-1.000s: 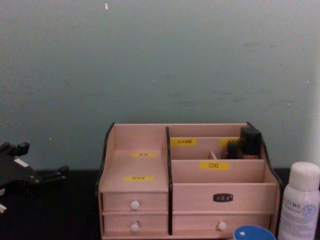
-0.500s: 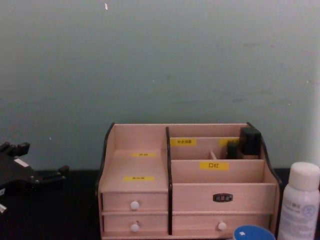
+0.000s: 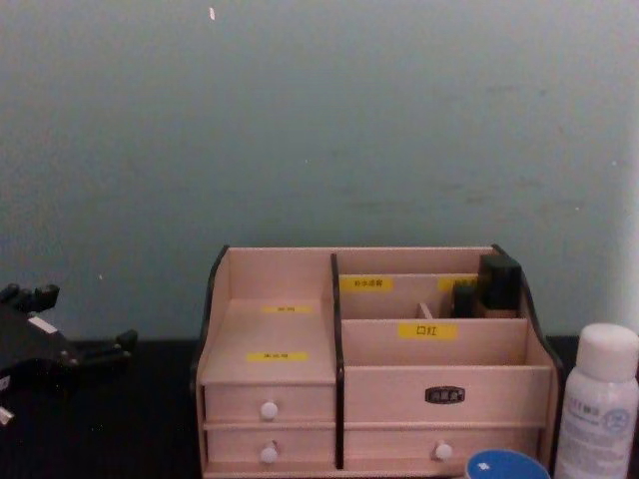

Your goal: Pick up the facial cleanser and watermelon frost from the table and place them into the tiered storage box.

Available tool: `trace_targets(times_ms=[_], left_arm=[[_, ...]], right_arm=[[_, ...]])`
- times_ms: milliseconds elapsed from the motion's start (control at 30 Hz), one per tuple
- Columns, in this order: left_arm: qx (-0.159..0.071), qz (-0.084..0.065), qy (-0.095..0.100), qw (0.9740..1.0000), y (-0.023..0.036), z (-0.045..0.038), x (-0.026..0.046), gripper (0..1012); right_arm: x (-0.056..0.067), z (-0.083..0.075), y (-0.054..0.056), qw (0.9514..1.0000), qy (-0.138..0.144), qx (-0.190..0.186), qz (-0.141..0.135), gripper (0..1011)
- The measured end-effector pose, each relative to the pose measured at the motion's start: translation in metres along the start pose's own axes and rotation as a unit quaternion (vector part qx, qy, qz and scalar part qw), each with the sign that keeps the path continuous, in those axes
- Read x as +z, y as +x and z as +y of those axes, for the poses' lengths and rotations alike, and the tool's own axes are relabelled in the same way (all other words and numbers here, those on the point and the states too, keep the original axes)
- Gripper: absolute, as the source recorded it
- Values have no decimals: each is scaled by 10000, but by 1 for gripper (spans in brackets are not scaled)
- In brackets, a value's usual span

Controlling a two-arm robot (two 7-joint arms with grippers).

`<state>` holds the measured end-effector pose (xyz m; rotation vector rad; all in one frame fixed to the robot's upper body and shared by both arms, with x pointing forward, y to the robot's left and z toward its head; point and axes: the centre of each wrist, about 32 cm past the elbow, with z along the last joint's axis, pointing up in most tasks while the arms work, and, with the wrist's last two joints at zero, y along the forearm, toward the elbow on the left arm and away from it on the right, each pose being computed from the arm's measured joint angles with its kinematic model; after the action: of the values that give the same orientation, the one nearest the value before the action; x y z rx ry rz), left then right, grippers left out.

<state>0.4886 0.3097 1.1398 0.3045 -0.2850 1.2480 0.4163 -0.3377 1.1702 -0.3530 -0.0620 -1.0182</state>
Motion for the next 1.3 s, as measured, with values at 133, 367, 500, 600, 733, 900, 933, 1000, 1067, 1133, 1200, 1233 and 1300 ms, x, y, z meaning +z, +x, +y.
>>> trace_targets(times_ms=[133, 367, 500, 600, 733, 900, 933, 1000, 1067, 1133, 1200, 1233, 1300], left_arm=[[0, 0, 0, 10000, 0, 0, 0, 1001], [0, 0, 0, 10000, 0, 0, 0, 1001], [0, 0, 0, 10000, 0, 0, 0, 1001], [0, 0, -1, 10000, 0, 0, 0, 1001], [0, 0, 0, 10000, 0, 0, 0, 1001], [0, 0, 0, 10000, 0, 0, 0, 1001], [0, 0, 0, 10000, 0, 0, 0, 1001], [0, 0, 0, 10000, 0, 0, 0, 1001], [0, 0, 0, 10000, 0, 0, 0, 1001], [0, 0, 0, 10000, 0, 0, 0, 1001], [0, 0, 0, 10000, 0, 0, 0, 1001], [0, 0, -1, 10000, 0, 0, 0, 1001], [0, 0, 0, 10000, 0, 0, 0, 1001]], right_arm=[[15, -22, -22, 9996, 2, 230, 138, 1003], [5, 37, -105, 9976, 118, 443, 515, 1003], [-4, 101, -146, 9964, 145, 494, 668, 1003], [-9, 146, -168, 9961, 158, 475, 729, 1003], [-21, 204, -190, 9961, 161, 410, 764, 1002], [-36, 267, -199, 9956, 198, 363, 838, 1003], [-43, 288, -197, 9954, 209, 357, 863, 1003], [-47, 314, -194, 9952, 226, 352, 890, 1003], [-47, 333, -191, 9950, 232, 355, 901, 1003], [-44, 370, -184, 9949, 237, 357, 909, 1003], [-43, 396, -182, 9949, 235, 360, 910, 1003], [-41, 420, -181, 9949, 237, 358, 913, 1003], [-37, 446, -180, 9949, 245, 362, 911, 1003]])
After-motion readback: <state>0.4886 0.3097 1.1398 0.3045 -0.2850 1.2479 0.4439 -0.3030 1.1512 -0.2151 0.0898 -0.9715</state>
